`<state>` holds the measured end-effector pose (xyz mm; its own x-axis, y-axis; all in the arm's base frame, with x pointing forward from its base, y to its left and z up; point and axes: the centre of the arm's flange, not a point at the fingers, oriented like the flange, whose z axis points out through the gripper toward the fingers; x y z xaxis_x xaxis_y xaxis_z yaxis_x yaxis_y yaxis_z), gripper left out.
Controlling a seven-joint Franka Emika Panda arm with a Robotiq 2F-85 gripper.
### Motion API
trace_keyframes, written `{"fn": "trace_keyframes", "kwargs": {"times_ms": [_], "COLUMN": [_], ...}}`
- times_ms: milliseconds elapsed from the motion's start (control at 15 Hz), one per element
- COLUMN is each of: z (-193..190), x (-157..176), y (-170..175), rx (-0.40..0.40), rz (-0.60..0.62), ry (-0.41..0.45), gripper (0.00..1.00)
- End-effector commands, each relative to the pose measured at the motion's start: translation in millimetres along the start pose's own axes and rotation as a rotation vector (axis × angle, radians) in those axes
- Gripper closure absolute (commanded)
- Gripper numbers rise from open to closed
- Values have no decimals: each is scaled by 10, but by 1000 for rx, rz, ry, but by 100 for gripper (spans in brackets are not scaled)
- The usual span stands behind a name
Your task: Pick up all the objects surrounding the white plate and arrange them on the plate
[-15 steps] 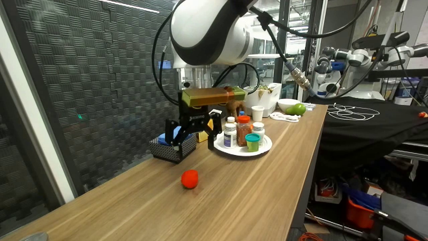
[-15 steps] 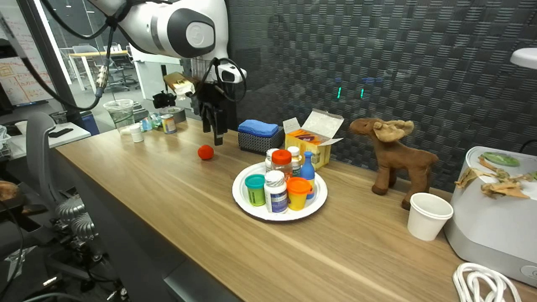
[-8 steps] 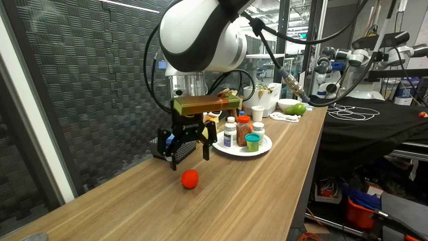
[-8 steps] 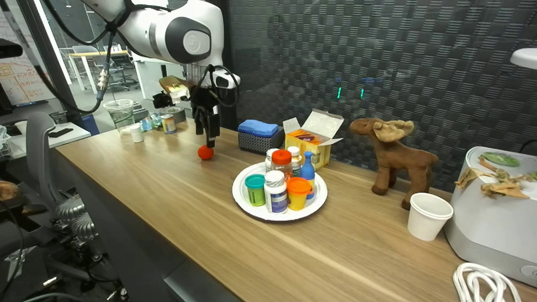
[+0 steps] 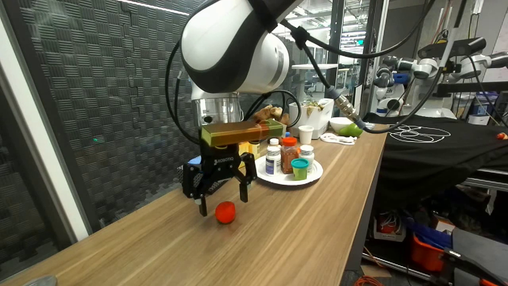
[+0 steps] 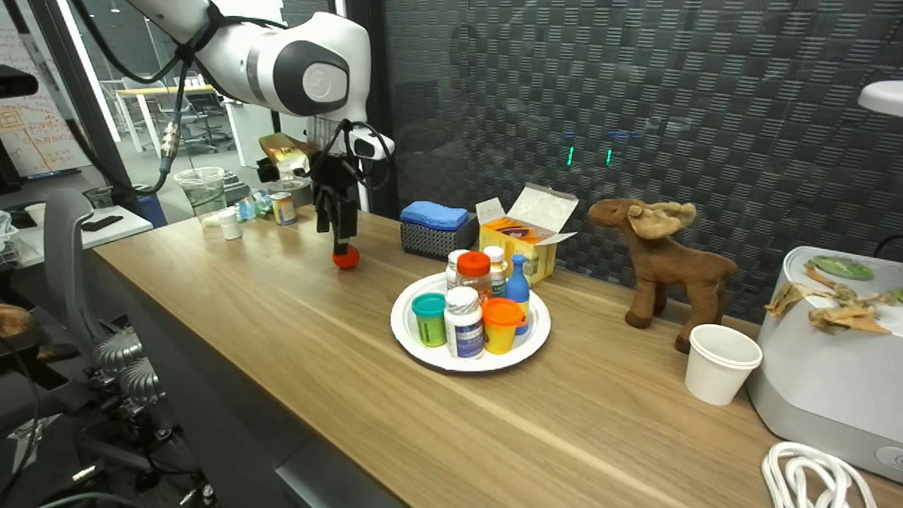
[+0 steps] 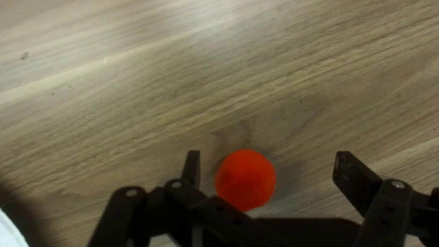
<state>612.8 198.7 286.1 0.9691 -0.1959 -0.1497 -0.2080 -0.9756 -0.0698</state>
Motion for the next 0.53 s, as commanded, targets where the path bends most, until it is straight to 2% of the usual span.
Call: {"fn": "trace_keyframes", "kwargs": {"times_ms": [0,467], "z": [1,99], "x": [117,218], "y": [-88,-106], "rx": [16,0], "rz": [-2,-7], "ry": [-17,-21], "gripper": [0,0]}}
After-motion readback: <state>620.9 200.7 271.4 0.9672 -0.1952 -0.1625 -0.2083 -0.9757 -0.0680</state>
